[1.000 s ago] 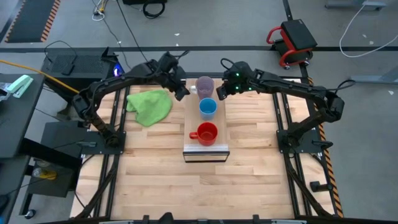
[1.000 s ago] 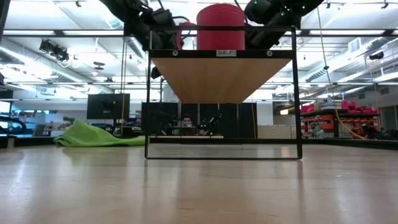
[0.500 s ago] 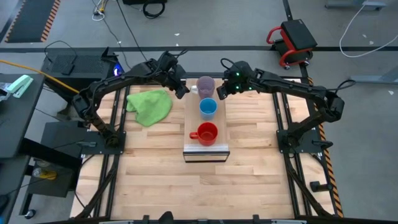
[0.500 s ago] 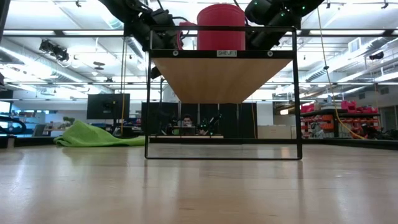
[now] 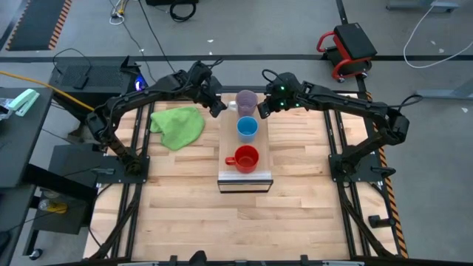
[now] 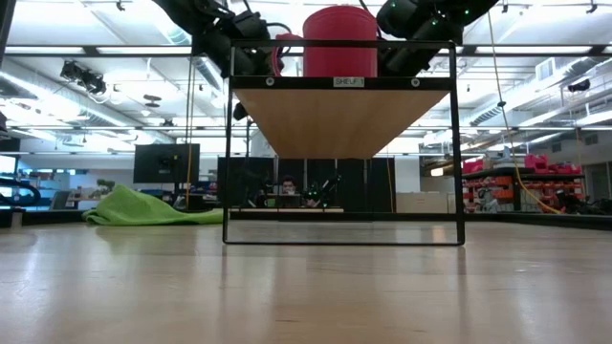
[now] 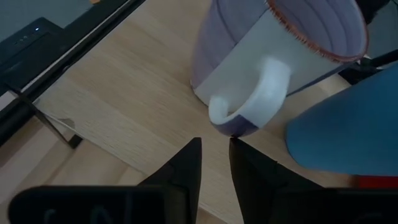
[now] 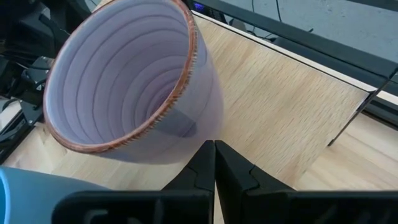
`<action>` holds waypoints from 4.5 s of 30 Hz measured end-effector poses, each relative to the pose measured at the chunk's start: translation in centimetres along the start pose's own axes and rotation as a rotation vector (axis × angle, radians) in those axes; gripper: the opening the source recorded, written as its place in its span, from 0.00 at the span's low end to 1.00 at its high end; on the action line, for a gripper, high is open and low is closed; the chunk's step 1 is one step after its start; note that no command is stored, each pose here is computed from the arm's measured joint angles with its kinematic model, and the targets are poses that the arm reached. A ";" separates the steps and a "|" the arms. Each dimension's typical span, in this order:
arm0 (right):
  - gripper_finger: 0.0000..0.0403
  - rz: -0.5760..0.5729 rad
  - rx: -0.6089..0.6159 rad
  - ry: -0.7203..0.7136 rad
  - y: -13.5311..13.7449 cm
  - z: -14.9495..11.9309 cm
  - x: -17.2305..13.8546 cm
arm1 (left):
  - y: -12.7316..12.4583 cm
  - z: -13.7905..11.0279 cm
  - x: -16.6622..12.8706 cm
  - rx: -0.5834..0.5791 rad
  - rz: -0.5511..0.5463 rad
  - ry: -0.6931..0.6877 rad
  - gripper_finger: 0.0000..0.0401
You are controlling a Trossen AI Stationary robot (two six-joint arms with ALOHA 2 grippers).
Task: Stack small to large cups/mugs on shelf
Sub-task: Put the purple mug on the shelf, then return to Home Position
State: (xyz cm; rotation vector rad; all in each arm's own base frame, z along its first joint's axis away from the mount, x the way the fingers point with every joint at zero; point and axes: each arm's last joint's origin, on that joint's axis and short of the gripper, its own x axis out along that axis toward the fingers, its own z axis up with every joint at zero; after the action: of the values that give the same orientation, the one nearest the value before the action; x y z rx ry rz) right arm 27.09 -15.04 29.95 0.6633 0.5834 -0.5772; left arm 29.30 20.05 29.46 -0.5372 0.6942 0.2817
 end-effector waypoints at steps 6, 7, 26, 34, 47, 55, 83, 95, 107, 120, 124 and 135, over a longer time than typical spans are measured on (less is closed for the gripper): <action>0.03 0.000 0.000 0.000 0.0 0.0 0.0 | 0.0 -0.1 0.0 -0.005 0.002 0.011 0.22; 0.03 0.000 0.000 0.001 0.0 0.0 0.0 | 0.0 -0.1 0.0 -0.009 0.003 0.013 0.22; 0.03 -0.009 0.004 0.016 -0.1 -0.1 -0.1 | 0.6 -0.3 -0.2 -0.034 0.027 0.029 0.21; 0.03 -0.021 0.017 -0.001 -0.5 -0.3 -4.3 | 2.3 -0.8 -3.7 -0.120 0.093 0.049 0.20; 0.03 0.077 -0.041 -0.058 0.6 -3.5 -14.6 | -3.1 -2.8 -13.0 -0.155 0.226 -0.091 0.20; 0.03 0.245 -0.017 -0.123 1.5 -5.8 -19.6 | -7.1 -4.8 -17.3 -0.119 0.241 -0.224 0.19; 0.03 0.999 -0.072 -0.233 3.0 -7.4 -28.2 | -10.9 -12.3 -27.9 -0.137 -0.084 -0.409 0.21; 0.03 1.457 -0.228 -0.476 3.3 -9.5 -28.4 | -10.9 -15.0 -26.4 -0.019 -0.415 -0.648 0.20; 0.03 1.753 -0.173 -0.620 2.3 -15.9 -21.5 | -9.4 -18.3 -22.1 0.077 -0.468 -0.764 0.21; 0.03 1.791 -0.248 -0.881 -1.0 -15.9 -23.5 | -7.5 -21.4 -23.4 0.128 -0.463 -0.942 0.22; 0.03 1.797 -0.278 -0.986 -2.8 -16.1 -25.0 | -6.8 -22.5 -24.9 0.145 -0.485 -1.016 0.22; 0.03 1.742 -0.280 -1.107 -5.6 -17.0 -26.6 | -6.1 -23.4 -26.3 0.148 -0.456 -1.083 0.20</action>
State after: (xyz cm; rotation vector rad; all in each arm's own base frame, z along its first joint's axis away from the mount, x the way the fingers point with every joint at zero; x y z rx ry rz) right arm -0.26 1.21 34.19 0.2881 -0.9700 0.7973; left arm -0.02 0.14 34.35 -0.3145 -0.4570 0.0596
